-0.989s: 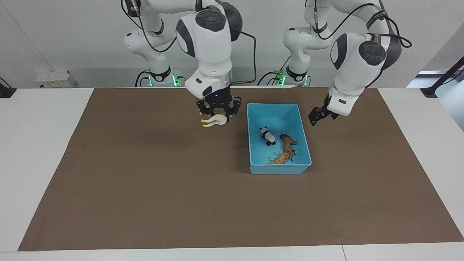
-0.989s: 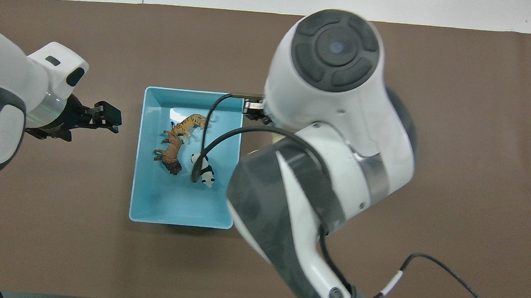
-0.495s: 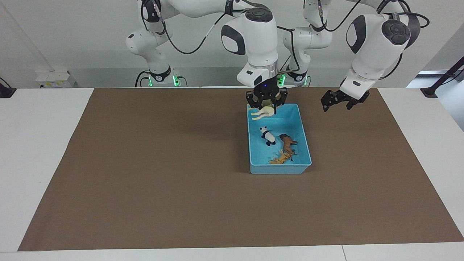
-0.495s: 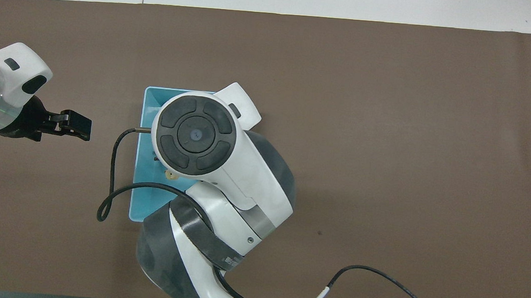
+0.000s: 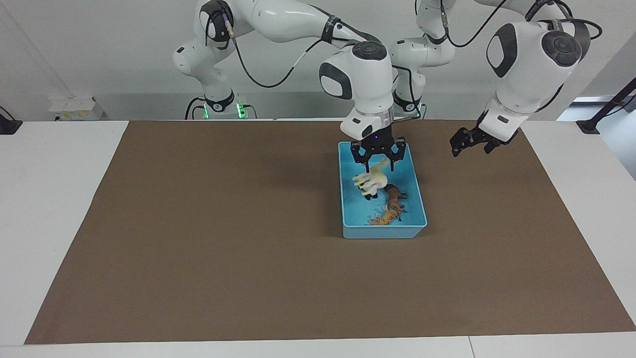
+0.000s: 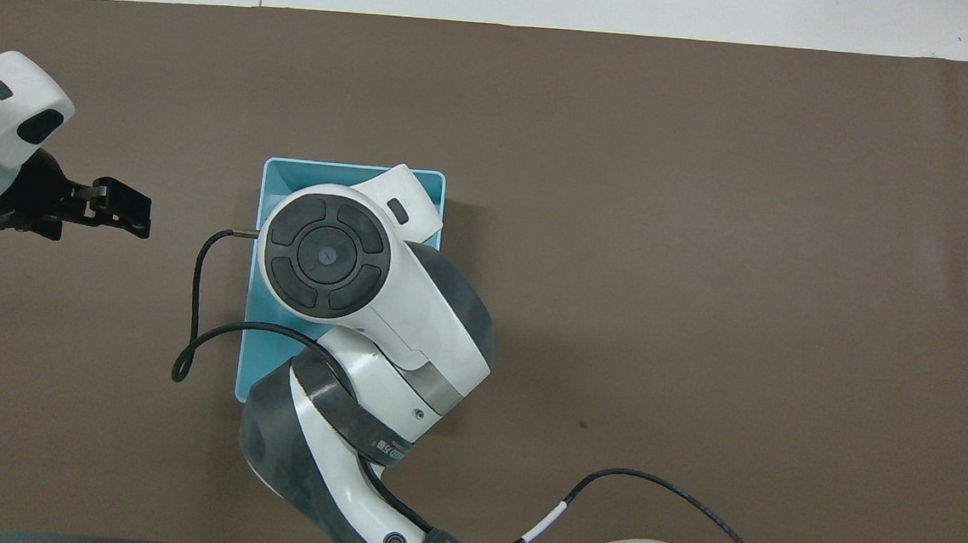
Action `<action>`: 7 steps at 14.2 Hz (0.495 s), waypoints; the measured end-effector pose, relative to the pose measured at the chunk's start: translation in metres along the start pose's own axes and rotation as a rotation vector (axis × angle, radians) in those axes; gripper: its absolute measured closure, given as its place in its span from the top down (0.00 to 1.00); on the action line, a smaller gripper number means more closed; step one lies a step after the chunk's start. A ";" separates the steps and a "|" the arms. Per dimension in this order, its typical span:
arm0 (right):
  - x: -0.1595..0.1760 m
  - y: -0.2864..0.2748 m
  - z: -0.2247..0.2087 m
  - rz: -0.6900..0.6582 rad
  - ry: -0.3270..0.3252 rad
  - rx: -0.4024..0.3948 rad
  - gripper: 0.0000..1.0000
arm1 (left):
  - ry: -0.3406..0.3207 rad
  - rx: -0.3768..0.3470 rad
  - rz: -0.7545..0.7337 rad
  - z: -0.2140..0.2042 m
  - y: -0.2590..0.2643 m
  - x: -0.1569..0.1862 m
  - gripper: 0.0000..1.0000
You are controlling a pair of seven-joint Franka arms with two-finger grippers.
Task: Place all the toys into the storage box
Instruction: 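Lower the cream horse into the box with the right gripper and release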
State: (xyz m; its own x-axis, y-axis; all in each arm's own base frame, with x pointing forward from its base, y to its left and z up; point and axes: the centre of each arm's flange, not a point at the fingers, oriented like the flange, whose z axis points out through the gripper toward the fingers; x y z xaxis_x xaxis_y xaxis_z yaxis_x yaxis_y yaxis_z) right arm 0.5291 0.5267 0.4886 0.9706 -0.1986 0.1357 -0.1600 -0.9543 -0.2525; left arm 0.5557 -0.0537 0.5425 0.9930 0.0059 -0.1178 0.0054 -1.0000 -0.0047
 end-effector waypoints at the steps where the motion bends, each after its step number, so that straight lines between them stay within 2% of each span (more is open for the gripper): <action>1: 0.000 -0.001 -0.003 0.017 0.001 0.002 0.95 | -0.001 0.000 0.002 0.001 0.001 0.002 1.00; 2: 0.000 -0.001 -0.005 0.034 -0.004 -0.006 1.00 | -0.002 0.000 0.003 0.001 0.002 0.002 1.00; 4: 0.008 0.007 -0.014 0.060 -0.002 -0.032 1.00 | 0.001 -0.001 0.003 -0.001 0.002 0.002 1.00; 7: 0.060 0.052 -0.070 0.127 0.069 -0.054 1.00 | 0.007 -0.001 0.004 -0.004 0.002 0.002 1.00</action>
State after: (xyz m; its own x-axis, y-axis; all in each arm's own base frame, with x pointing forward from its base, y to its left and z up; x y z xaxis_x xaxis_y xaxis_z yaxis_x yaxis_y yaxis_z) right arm 0.5665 0.4493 0.5505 0.9275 -0.3321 0.1720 -0.2923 -0.9306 -0.2204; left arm 0.5586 -0.0557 0.5457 0.9939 0.0022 -0.1104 0.0019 -1.0000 -0.0029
